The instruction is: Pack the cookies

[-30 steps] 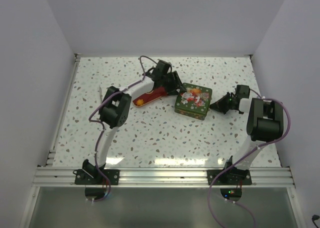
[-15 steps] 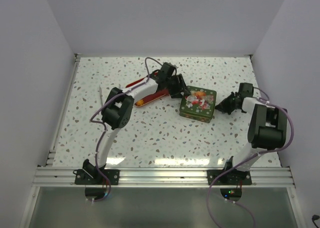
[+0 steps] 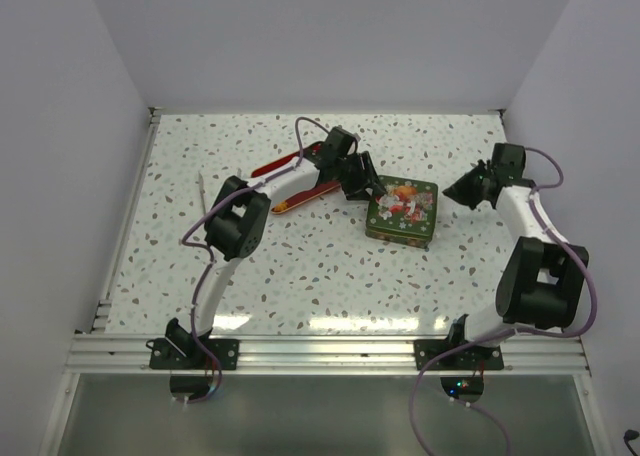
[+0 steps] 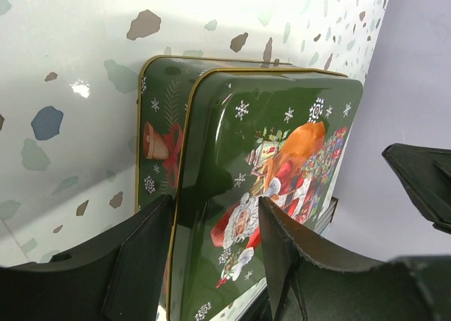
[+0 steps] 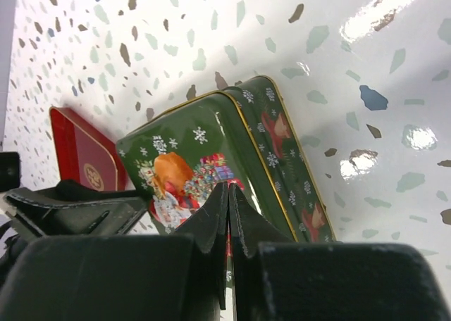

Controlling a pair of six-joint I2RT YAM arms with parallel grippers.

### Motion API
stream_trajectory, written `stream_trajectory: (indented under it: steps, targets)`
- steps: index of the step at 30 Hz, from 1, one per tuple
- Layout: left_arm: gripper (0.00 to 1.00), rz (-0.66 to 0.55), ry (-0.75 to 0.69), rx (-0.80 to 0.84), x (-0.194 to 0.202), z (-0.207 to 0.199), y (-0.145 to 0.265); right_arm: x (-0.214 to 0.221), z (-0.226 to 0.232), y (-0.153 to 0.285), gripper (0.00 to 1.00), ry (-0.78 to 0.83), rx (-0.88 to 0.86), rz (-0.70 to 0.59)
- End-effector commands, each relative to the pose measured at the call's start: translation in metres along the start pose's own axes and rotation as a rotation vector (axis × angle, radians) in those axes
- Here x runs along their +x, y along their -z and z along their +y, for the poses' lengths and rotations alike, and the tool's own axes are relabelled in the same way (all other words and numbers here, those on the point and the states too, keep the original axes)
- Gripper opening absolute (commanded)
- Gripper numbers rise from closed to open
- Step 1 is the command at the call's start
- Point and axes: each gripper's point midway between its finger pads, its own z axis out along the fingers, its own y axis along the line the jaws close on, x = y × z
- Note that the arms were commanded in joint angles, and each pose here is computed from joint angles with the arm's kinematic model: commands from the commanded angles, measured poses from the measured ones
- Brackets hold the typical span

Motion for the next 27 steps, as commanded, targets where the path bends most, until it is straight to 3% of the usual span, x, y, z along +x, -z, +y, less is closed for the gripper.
stream_trajectory:
  steps: [1,6,15,27]
  targets:
    - [0.56,0.011,-0.047,0.049,0.004,-0.020,0.010,-0.006,0.018,0.013,0.00,0.011,-0.050,-0.012]
    - [0.56,0.010,-0.051,0.050,0.005,-0.020,0.012,0.008,0.050,0.003,0.00,-0.026,-0.279,0.063]
    - [0.56,0.010,-0.053,0.054,0.005,-0.022,0.012,0.049,0.000,-0.035,0.00,-0.059,-0.151,0.207]
    - [0.57,0.002,-0.062,0.041,0.004,-0.020,0.017,0.062,-0.042,-0.041,0.00,-0.057,0.022,0.212]
